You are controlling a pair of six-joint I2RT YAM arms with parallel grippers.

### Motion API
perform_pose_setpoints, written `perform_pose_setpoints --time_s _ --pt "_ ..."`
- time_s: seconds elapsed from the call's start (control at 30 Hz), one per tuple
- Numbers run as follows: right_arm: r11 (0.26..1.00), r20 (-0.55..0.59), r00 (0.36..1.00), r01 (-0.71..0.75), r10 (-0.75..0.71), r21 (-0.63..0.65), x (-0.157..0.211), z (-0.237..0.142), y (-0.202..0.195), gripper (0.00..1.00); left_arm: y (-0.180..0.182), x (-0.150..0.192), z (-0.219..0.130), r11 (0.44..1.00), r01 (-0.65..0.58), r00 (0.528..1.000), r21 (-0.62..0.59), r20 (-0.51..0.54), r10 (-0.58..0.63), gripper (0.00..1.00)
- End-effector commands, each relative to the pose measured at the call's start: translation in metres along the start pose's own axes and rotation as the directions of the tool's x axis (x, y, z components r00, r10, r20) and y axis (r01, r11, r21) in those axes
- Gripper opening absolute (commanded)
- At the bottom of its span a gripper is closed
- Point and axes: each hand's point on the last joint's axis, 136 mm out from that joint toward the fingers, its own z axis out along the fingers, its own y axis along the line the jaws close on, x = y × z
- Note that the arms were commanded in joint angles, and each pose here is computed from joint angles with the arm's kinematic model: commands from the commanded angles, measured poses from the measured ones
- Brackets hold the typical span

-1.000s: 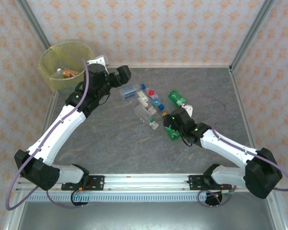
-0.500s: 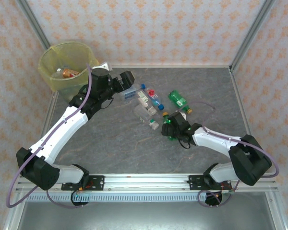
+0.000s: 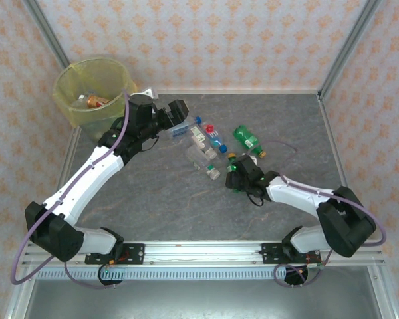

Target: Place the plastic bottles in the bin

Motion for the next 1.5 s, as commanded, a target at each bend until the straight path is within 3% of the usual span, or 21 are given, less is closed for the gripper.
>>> perform_pose_setpoints --time_s 0.0,0.23,0.57,0.97,1.47 --pt "1.0 0.087 0.996 -0.011 0.012 -0.011 -0.021 -0.018 0.002 0.63 -0.019 -0.011 -0.002 0.998 0.018 1.0 0.065 0.015 -0.019 0.98" --pt "0.992 0.235 0.972 0.055 -0.027 -0.114 -0.054 -0.062 0.036 0.61 -0.032 -0.004 0.006 0.989 0.052 0.998 0.139 -0.03 -0.048 0.93" --pt "0.966 0.365 0.927 0.167 -0.085 -0.199 -0.078 -0.108 0.099 0.61 -0.044 0.027 0.024 0.967 0.097 0.986 0.235 -0.153 -0.062 0.75" --pt "0.946 0.399 0.914 0.193 -0.077 -0.26 -0.091 -0.131 0.125 0.61 -0.061 0.087 0.048 0.956 0.093 0.952 0.28 -0.305 -0.003 0.62" --pt "0.94 0.388 0.917 0.207 -0.09 -0.272 -0.085 -0.129 0.13 0.61 -0.066 0.091 0.056 0.951 0.091 0.95 0.296 -0.312 0.006 0.5"
